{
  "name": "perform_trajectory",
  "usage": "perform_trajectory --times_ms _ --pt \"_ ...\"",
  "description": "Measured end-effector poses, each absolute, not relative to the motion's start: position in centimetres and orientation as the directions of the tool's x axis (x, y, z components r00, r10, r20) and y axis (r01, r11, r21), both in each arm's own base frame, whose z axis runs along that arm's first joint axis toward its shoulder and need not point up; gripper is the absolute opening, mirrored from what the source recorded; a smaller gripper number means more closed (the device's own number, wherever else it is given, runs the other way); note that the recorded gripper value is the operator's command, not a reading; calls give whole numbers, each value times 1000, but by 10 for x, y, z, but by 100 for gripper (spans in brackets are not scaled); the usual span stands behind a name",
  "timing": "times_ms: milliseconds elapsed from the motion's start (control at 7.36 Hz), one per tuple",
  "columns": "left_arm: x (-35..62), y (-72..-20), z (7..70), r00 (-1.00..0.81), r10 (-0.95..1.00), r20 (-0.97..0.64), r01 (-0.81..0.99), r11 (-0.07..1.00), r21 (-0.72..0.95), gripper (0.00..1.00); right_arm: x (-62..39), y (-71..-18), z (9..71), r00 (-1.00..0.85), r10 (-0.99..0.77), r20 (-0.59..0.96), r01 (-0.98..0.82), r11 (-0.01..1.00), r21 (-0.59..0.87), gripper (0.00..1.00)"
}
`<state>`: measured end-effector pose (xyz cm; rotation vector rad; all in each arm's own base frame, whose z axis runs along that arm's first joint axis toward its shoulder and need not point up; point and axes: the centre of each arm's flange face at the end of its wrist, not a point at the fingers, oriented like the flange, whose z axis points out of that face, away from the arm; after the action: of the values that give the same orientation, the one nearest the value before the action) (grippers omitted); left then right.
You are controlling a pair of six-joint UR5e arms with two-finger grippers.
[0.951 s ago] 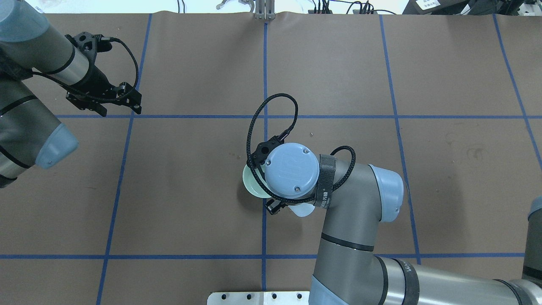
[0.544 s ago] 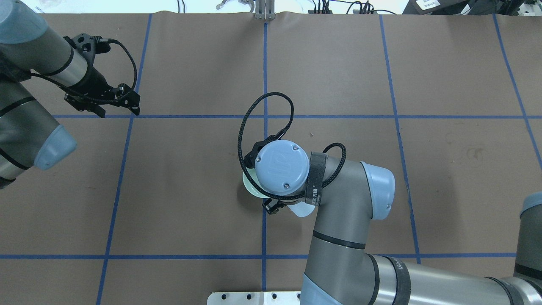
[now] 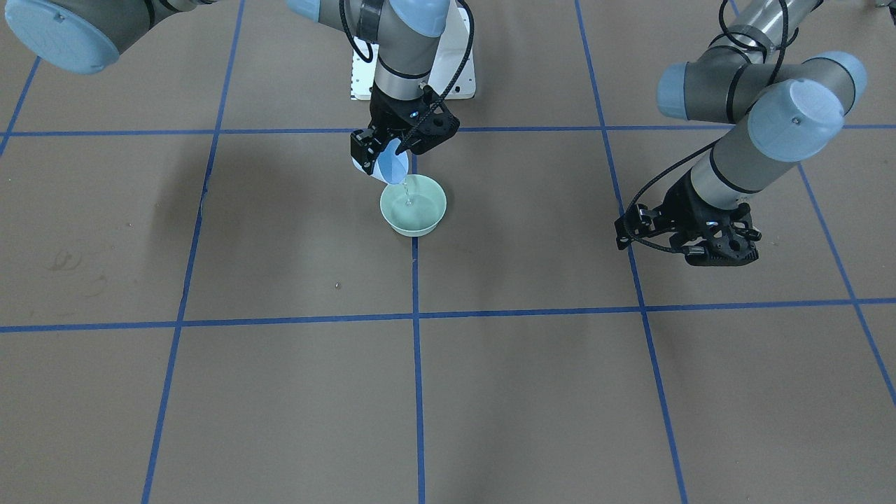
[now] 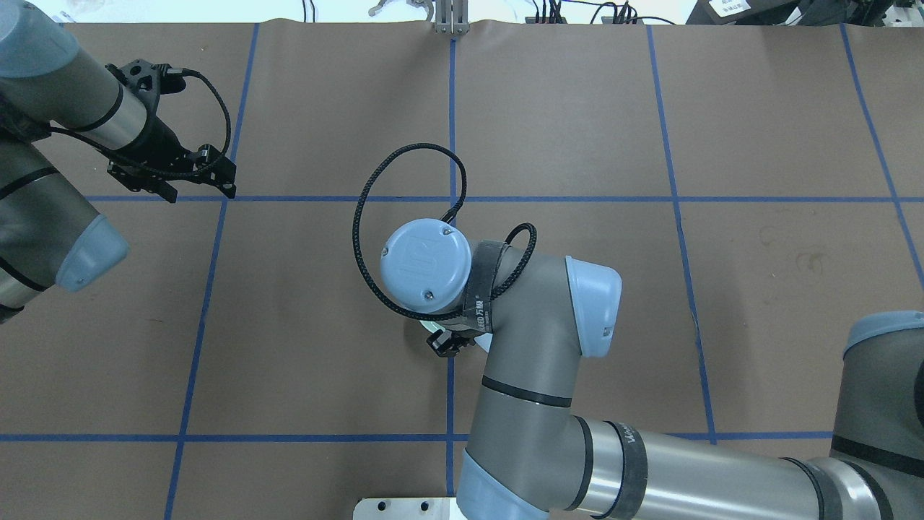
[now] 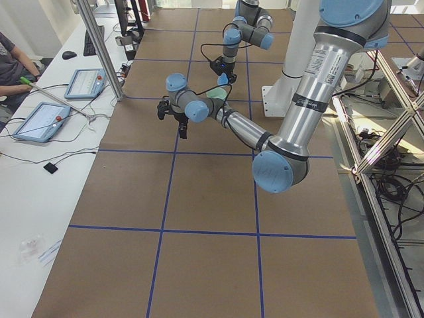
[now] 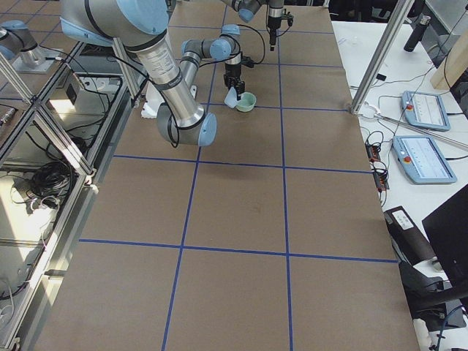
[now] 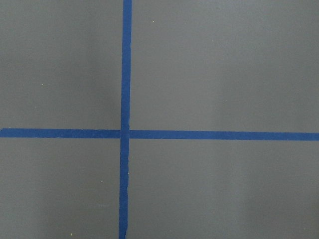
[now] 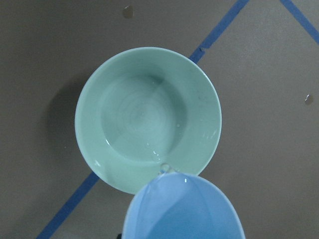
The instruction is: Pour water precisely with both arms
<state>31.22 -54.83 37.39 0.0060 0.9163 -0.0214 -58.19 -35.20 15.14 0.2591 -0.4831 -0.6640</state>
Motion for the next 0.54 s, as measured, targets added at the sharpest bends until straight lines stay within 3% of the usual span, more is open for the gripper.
perform_trajectory --times_ms 544 --pt "312 -549 375 610 -16 -792 20 1000 -5 99 -597 -370 146 666 -696 270 615 716 329 0"
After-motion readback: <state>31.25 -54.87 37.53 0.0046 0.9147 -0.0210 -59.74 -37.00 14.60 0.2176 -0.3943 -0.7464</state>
